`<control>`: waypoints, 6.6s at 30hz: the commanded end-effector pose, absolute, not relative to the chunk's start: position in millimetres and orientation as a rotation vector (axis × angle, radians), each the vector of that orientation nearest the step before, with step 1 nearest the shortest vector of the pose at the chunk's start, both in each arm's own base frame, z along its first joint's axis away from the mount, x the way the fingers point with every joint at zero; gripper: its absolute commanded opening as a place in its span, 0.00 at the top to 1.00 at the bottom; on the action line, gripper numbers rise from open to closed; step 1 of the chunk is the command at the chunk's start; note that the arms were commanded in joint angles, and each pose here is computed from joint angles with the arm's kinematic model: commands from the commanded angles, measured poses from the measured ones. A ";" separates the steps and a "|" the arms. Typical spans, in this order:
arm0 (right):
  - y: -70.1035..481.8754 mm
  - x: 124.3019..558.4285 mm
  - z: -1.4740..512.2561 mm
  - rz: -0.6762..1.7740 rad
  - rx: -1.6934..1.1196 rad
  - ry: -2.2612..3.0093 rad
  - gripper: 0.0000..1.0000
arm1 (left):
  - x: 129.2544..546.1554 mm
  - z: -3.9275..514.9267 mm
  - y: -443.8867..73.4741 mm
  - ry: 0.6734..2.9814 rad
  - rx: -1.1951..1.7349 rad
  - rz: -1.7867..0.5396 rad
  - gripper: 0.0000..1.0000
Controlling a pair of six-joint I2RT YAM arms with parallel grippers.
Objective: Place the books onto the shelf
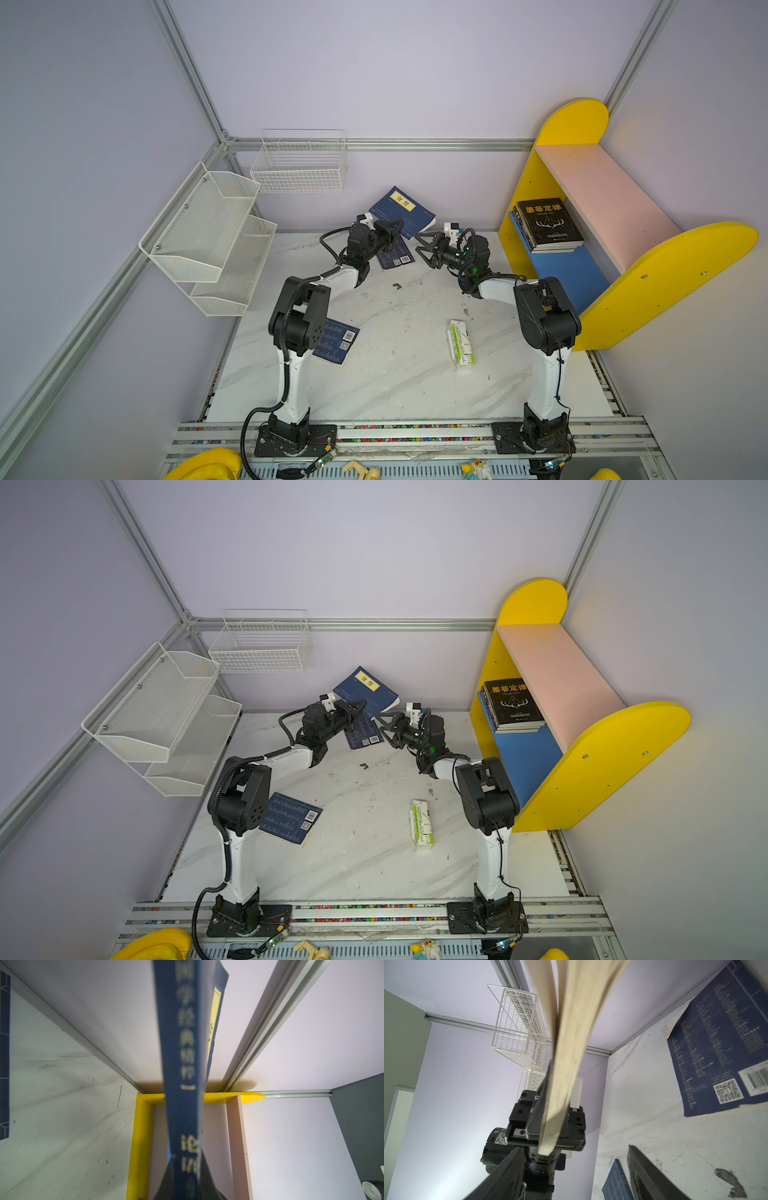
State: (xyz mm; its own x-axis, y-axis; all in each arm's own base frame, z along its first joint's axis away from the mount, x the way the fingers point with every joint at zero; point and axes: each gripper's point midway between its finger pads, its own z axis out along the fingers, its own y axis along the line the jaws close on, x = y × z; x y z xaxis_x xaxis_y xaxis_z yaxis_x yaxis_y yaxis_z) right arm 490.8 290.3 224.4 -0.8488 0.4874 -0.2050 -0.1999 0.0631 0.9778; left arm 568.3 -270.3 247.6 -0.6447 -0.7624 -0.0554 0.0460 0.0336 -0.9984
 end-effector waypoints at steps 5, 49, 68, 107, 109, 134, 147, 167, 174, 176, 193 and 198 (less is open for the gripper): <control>291.1 503.8 255.6 1.858 0.275 1.739 0.23 | 564.1 293.0 -283.6 1.600 -0.617 -1.732 1.00; 148.8 521.0 281.4 1.520 0.595 1.591 1.00 | 556.4 293.7 -265.8 1.608 -0.575 -1.622 0.30; -36.6 500.2 323.7 1.221 0.678 1.414 1.00 | 535.4 231.1 -213.8 1.709 -0.725 -1.548 0.25; -103.9 560.8 273.1 1.024 1.051 1.446 1.00 | 525.1 234.7 -206.2 1.681 -0.700 -1.537 0.00; -102.4 562.0 272.7 1.035 1.046 1.442 1.00 | 525.6 233.6 -207.1 1.684 -0.698 -1.540 0.00; -94.5 565.3 258.0 1.060 1.111 1.481 0.66 | 522.0 223.1 -204.5 1.681 -0.747 -1.567 0.00; -86.4 552.1 267.9 1.031 1.132 1.560 0.34 | 518.3 224.8 -206.3 1.692 -0.728 -1.573 0.00; -103.8 527.6 292.7 0.780 1.172 1.588 0.26 | 504.5 223.9 -209.5 1.722 -0.710 -1.606 0.01; -110.0 521.7 319.8 0.730 1.112 1.549 0.27 | 501.2 223.3 -208.4 1.727 -0.708 -1.601 0.00; -111.9 519.2 326.6 0.723 1.099 1.540 0.27 | 502.0 223.0 -208.4 1.728 -0.708 -1.602 0.00; -93.3 485.1 355.4 0.751 0.952 1.514 0.34 | 503.6 221.0 -209.4 1.732 -0.705 -1.599 0.00; -89.7 476.3 360.5 0.750 0.933 1.515 0.38 | 505.1 219.8 -210.4 1.735 -0.706 -1.603 0.01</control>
